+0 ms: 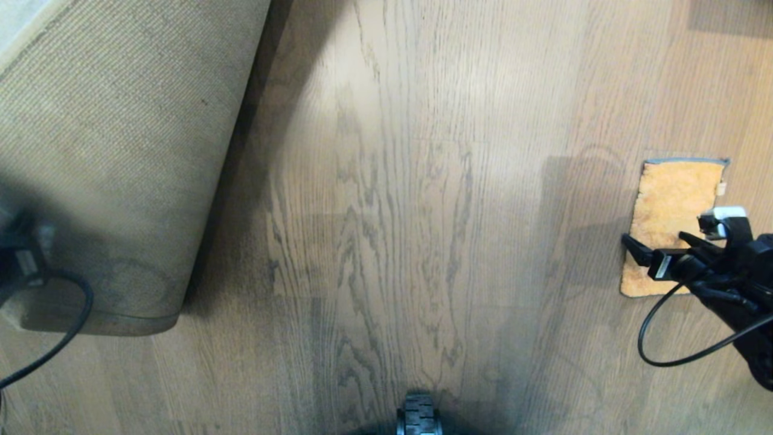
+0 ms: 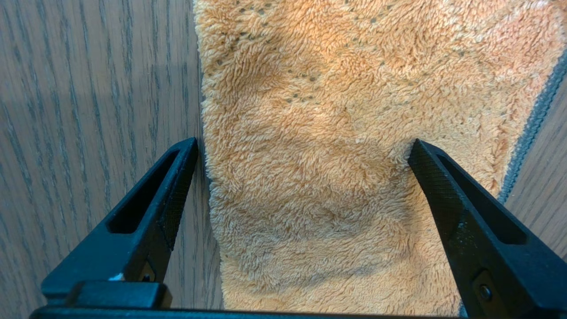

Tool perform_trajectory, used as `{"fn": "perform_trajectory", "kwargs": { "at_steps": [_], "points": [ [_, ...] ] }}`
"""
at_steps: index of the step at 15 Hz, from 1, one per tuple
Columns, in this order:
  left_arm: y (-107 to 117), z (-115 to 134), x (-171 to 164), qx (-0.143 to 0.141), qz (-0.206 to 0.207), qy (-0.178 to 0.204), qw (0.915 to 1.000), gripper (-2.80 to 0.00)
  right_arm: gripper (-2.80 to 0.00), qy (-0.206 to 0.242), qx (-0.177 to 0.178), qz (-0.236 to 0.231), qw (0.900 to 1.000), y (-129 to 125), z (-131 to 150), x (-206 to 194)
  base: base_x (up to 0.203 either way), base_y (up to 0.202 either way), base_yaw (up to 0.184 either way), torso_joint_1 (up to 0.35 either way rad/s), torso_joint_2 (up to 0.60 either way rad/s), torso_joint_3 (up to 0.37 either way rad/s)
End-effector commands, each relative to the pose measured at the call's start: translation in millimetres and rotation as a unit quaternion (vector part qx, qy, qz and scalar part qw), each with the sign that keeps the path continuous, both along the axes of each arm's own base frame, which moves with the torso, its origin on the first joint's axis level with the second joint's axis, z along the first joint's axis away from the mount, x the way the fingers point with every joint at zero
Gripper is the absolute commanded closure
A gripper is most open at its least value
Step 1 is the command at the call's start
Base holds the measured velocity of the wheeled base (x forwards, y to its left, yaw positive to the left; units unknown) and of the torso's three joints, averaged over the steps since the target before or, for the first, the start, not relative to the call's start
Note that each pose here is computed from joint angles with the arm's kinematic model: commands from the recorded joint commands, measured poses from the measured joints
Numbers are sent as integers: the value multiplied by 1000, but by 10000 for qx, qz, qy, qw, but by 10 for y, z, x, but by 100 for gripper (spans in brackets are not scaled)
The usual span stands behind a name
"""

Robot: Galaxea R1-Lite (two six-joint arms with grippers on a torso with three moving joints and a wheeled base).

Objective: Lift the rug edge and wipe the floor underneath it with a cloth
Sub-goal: Pick up the rag

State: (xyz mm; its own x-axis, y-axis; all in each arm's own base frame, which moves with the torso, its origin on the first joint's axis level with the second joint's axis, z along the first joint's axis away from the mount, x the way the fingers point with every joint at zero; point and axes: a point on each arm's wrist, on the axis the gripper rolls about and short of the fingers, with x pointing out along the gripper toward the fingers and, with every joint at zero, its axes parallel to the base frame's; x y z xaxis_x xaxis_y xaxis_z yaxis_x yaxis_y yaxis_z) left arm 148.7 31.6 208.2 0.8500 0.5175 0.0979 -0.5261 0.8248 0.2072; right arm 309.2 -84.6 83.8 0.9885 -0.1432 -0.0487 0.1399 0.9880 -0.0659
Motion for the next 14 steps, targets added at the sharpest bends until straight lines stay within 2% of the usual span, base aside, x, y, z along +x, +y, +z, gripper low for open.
{"fn": "perform_trajectory", "kwargs": {
  "at_steps": [1, 2, 14],
  "points": [
    [1, 0, 2, 6, 14, -11, 10000, 0, -280, -169, -54, -20, 9998, -12, 7, 16, 0, 0, 0, 0, 0, 0],
    [1, 0, 2, 6, 14, -11, 10000, 0, 0, -160, -52, -24, 9999, -15, 1, 16, 0, 0, 0, 0, 0, 0],
    [1, -3, 1, 6, 7, -10, 10000, 0, 0, -253, -70, -31, 9997, -25, 51, 17, 0, 0, 0, 0, 0, 0]
  ]
}}
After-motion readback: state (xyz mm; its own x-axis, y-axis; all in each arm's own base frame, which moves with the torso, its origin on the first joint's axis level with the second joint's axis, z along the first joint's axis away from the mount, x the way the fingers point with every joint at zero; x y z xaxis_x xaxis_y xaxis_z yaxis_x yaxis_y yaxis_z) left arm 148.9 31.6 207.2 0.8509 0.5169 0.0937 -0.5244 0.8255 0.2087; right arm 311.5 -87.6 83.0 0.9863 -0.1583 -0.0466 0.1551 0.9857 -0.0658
